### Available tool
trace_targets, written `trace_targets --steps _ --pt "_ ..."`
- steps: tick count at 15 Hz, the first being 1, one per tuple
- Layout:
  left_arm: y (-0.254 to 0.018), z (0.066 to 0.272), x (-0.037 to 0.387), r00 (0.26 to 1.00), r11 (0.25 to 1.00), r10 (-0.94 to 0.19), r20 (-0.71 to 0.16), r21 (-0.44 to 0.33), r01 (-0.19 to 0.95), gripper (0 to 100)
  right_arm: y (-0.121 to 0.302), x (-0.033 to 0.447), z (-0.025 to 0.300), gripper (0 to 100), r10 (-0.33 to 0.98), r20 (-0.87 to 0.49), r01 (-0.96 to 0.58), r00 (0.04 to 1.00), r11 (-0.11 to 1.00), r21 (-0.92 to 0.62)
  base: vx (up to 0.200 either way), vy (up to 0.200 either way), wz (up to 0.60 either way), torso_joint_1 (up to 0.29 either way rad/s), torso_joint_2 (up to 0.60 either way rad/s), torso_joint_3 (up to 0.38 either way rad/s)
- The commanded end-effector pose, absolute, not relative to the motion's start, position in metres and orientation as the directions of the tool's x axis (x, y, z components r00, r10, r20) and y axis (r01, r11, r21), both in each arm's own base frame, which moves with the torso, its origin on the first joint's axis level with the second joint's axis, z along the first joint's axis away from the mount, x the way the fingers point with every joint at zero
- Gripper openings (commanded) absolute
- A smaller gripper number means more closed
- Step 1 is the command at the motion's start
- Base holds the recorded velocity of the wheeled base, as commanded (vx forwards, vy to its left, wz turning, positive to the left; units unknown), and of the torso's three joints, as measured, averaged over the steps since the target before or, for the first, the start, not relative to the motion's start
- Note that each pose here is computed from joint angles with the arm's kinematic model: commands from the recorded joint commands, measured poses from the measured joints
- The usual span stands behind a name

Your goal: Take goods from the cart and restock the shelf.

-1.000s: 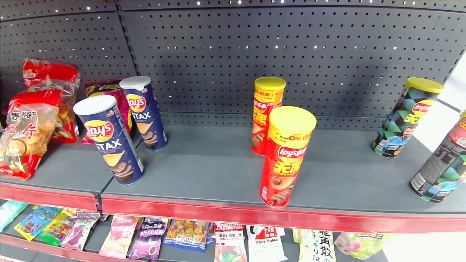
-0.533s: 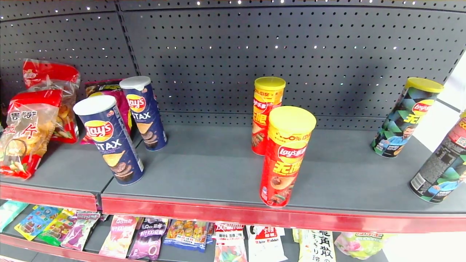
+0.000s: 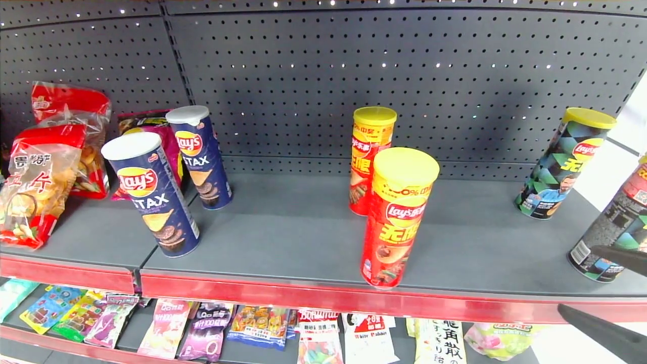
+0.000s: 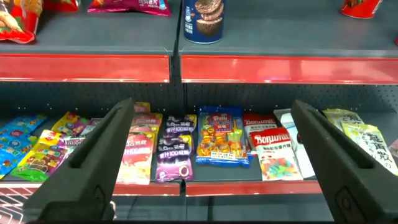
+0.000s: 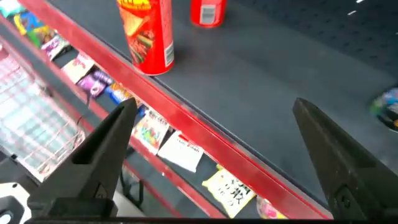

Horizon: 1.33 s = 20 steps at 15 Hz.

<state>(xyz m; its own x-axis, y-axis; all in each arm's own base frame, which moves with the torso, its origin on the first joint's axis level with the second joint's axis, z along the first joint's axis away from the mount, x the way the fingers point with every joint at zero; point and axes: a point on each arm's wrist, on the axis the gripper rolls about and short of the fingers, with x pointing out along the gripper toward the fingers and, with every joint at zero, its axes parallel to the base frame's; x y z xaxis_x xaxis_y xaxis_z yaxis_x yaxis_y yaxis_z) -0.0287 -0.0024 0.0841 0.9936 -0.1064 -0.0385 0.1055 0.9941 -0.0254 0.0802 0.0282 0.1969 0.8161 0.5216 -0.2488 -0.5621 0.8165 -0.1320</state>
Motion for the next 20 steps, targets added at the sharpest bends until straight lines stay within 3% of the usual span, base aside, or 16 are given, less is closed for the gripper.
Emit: trace_targets --steps 1,5,11,20 --pt "-0.002 0.084 -0.029 0.994 0.994 -0.106 -0.037 -0.025 0.105 100 0.039 0.108 0.187 100 0.538 -0.34 -0.599 0.772 0.795 -0.102 0.0 0.0 0.0 0.0 0.0 0.0" --pt "-0.002 0.084 -0.029 0.994 0.994 -0.106 -0.037 -0.027 0.105 100 0.052 0.158 0.173 100 0.399 -0.396 -0.483 0.827 0.865 -0.137 0.0 0.0 0.0 0.0 0.0 0.0" --pt "-0.002 0.084 -0.029 0.994 0.994 -0.106 -0.037 -0.025 0.105 100 0.061 0.189 0.164 100 0.317 -0.453 -0.427 0.833 0.89 -0.162 0.0 0.0 0.0 0.0 0.0 0.0" --pt "-0.002 0.084 -0.029 0.994 0.994 -0.104 -0.037 -0.025 0.103 100 0.099 0.219 0.159 100 0.347 -0.494 -0.469 0.797 0.871 -0.145 0.0 0.0 0.0 0.0 0.0 0.0"
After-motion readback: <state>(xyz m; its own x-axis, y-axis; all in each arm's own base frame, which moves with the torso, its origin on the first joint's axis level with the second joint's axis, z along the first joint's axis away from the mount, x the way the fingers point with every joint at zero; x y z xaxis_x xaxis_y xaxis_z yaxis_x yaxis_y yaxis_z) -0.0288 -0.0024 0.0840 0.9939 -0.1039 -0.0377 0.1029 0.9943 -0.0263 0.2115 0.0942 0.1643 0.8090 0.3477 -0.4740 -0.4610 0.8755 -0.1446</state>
